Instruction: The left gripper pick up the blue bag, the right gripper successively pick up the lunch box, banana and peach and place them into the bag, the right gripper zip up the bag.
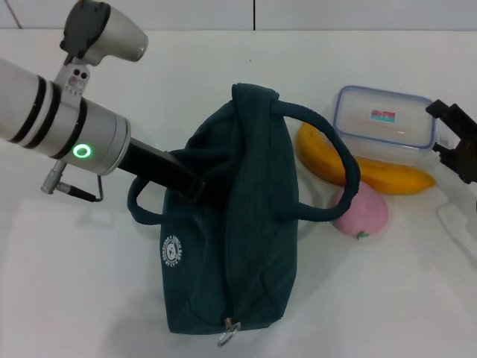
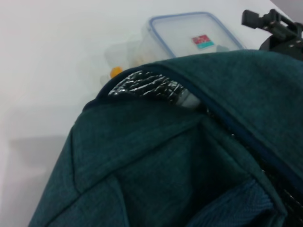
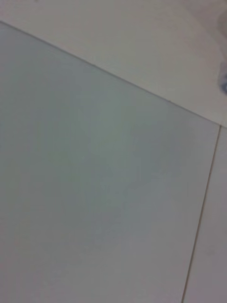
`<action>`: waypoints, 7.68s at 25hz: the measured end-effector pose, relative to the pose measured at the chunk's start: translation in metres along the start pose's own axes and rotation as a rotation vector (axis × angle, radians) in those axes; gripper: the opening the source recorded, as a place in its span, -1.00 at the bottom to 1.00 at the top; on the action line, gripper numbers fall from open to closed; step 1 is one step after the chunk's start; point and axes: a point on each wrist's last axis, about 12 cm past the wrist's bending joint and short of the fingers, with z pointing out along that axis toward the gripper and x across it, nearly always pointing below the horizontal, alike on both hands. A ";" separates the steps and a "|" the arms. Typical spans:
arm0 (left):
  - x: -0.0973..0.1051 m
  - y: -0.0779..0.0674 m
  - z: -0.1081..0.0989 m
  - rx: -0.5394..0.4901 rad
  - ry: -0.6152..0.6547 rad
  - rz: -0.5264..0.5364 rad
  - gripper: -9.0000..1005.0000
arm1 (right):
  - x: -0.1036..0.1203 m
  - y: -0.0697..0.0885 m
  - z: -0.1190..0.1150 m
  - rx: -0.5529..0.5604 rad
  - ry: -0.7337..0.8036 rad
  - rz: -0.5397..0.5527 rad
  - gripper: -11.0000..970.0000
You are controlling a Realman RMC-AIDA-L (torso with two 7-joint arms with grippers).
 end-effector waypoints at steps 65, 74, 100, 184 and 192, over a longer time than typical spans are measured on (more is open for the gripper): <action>-0.023 -0.007 -0.002 0.001 -0.010 0.013 -0.80 | -0.026 0.065 0.013 -0.455 -0.018 0.204 -0.72; -0.051 -0.024 -0.014 -0.007 -0.024 0.053 -0.79 | -0.025 0.090 0.026 -0.592 0.045 0.180 -0.70; -0.085 -0.029 -0.037 -0.076 -0.050 0.070 -0.79 | 0.001 0.071 0.002 -0.535 0.167 0.199 -0.63; -0.080 -0.022 -0.035 -0.066 -0.118 0.044 -0.78 | -0.077 0.194 0.035 0.209 0.948 -1.171 0.30; -0.083 -0.016 -0.047 -0.083 -0.160 0.027 -0.78 | -0.075 0.187 0.050 0.253 0.990 -1.158 0.38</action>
